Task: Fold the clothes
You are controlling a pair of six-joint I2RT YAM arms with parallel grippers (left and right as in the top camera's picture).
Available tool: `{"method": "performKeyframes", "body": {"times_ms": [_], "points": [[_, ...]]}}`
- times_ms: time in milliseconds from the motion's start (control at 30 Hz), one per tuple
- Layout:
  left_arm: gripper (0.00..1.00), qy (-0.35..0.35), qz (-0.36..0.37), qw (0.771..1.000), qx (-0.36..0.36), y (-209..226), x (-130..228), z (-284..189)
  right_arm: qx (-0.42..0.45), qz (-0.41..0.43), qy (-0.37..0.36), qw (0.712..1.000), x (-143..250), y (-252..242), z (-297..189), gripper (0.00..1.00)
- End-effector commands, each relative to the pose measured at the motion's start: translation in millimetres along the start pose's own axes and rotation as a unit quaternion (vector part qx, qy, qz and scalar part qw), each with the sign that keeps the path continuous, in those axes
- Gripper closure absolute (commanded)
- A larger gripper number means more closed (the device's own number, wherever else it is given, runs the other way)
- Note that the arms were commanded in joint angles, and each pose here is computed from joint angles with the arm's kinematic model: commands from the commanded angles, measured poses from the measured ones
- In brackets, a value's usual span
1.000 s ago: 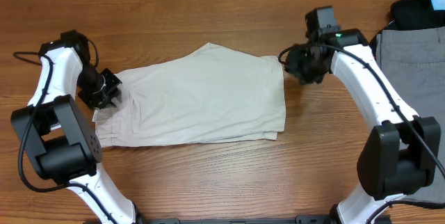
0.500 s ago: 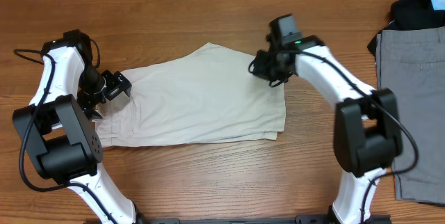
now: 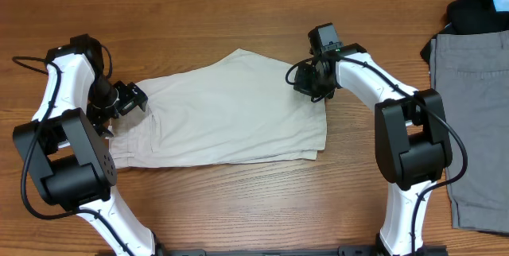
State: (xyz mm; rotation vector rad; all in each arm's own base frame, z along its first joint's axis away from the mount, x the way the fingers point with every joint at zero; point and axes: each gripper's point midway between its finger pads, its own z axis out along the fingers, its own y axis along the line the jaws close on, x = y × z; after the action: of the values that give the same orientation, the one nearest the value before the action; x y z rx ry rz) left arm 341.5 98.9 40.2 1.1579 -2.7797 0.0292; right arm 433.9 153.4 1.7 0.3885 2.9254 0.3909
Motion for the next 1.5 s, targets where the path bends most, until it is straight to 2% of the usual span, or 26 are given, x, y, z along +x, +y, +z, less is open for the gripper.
{"method": "performKeyframes", "body": {"times_ms": [0, 133, 433, 667, 900, 1100, 1133, 1167, 1233, 1267, 1367, 1467], "points": [[0.00, -0.009, 0.000, 1.000, -0.004, 4, -7, -3, 0.089, 0.042, -0.011, 0.995, -7, -48, 20, 0.96], [0.00, -0.007, 0.016, 1.000, -0.005, 5, -6, -2, 0.144, 0.097, -0.025, 0.985, -10, -77, 14, 0.96], [0.00, -0.001, 0.020, 1.000, -0.006, 6, -2, 9, 0.168, 0.144, -0.028, 0.975, -14, -103, 8, 0.96], [0.00, 0.001, 0.023, 1.000, 0.001, 6, 2, 29, 0.209, 0.233, -0.025, 0.950, 1, -119, 1, 0.96], [0.00, 0.002, 0.067, 0.997, 0.049, -10, 4, 41, 0.213, 0.231, -0.012, 0.949, 7, -117, -6, 0.96], [0.00, -0.003, 0.083, 0.994, 0.069, -18, 1, 40, 0.189, 0.219, -0.037, 0.957, -7, -101, -41, 0.96], [0.00, -0.004, 0.086, 0.994, 0.069, -18, 1, 40, 0.182, 0.210, -0.042, 0.960, -11, -98, -48, 0.93], [0.00, -0.005, 0.087, 0.994, 0.068, -18, 1, 39, 0.169, 0.192, -0.045, 0.966, -16, -90, -56, 0.84], [0.00, -0.007, 0.084, 0.994, 0.068, -18, -1, 38, 0.140, 0.154, -0.044, 0.977, -23, -75, -69, 0.59], [0.00, -0.006, 0.082, 0.994, 0.068, -17, -1, 36, 0.124, 0.137, -0.044, 0.982, -27, -67, -74, 0.50], [0.00, -0.006, 0.081, 0.994, 0.068, -19, -3, 29, 0.080, 0.086, -0.034, 0.993, -33, -44, -89, 0.34], [0.00, -0.004, 0.084, 0.994, 0.069, -20, -4, 17, 0.079, 0.078, -0.036, 0.993, -37, -40, -102, 0.31]]}}
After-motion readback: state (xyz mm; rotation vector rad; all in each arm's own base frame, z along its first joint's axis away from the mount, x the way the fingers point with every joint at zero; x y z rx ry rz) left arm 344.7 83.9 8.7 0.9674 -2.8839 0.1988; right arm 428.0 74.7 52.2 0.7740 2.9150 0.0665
